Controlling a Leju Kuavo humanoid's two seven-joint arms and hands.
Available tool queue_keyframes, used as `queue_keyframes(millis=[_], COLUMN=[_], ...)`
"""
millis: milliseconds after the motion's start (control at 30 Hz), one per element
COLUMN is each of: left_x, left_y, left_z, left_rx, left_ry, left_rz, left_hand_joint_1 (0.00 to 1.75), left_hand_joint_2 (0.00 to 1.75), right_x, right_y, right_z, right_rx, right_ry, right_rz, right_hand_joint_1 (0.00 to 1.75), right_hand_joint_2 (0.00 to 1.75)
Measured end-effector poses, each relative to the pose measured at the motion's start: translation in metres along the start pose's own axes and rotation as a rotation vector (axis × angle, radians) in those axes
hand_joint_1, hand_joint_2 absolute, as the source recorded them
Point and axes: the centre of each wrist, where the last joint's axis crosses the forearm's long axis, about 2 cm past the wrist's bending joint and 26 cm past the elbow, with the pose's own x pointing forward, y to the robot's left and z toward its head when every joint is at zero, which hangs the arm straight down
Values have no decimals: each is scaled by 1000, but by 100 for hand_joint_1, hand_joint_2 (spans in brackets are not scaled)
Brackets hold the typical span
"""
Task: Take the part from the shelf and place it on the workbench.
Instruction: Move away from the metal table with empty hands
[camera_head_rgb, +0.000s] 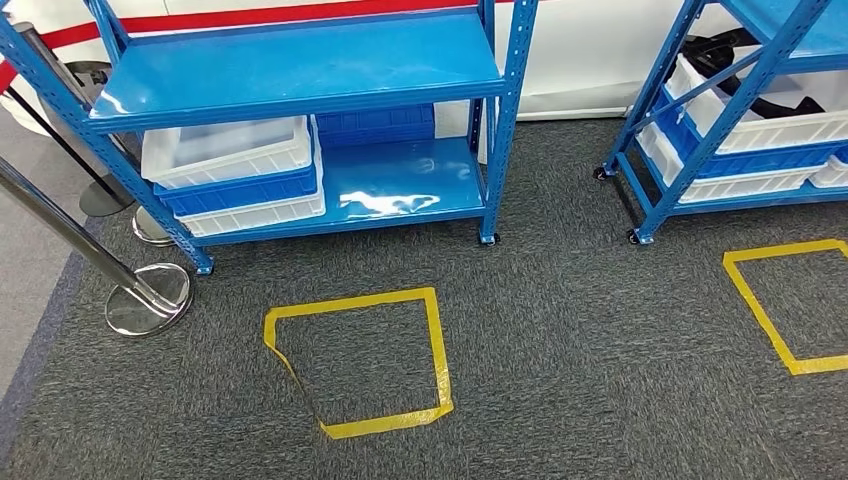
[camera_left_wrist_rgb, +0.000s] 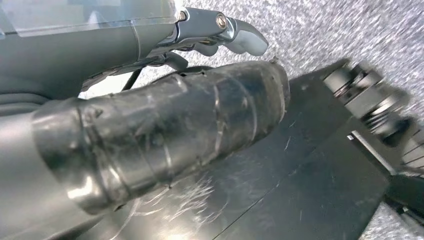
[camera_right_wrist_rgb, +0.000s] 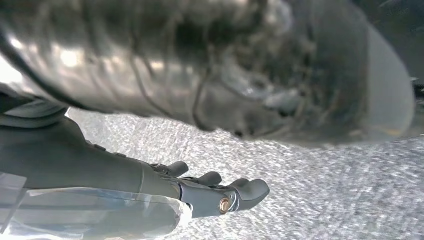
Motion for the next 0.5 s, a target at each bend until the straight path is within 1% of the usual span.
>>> queue_keyframes(millis=[500], left_x=[-2], left_y=[-1], left_z=[0], left_rx=[-3], left_ry=[3], left_rz=[0], left_hand_joint_1=[0], left_hand_joint_2=[0], right_x=[2], right_y=[-2], right_z=[0], right_rx=[-1], right_ry=[0], right_rz=[-7], right_hand_joint_1=[0], right_hand_joint_2=[0])
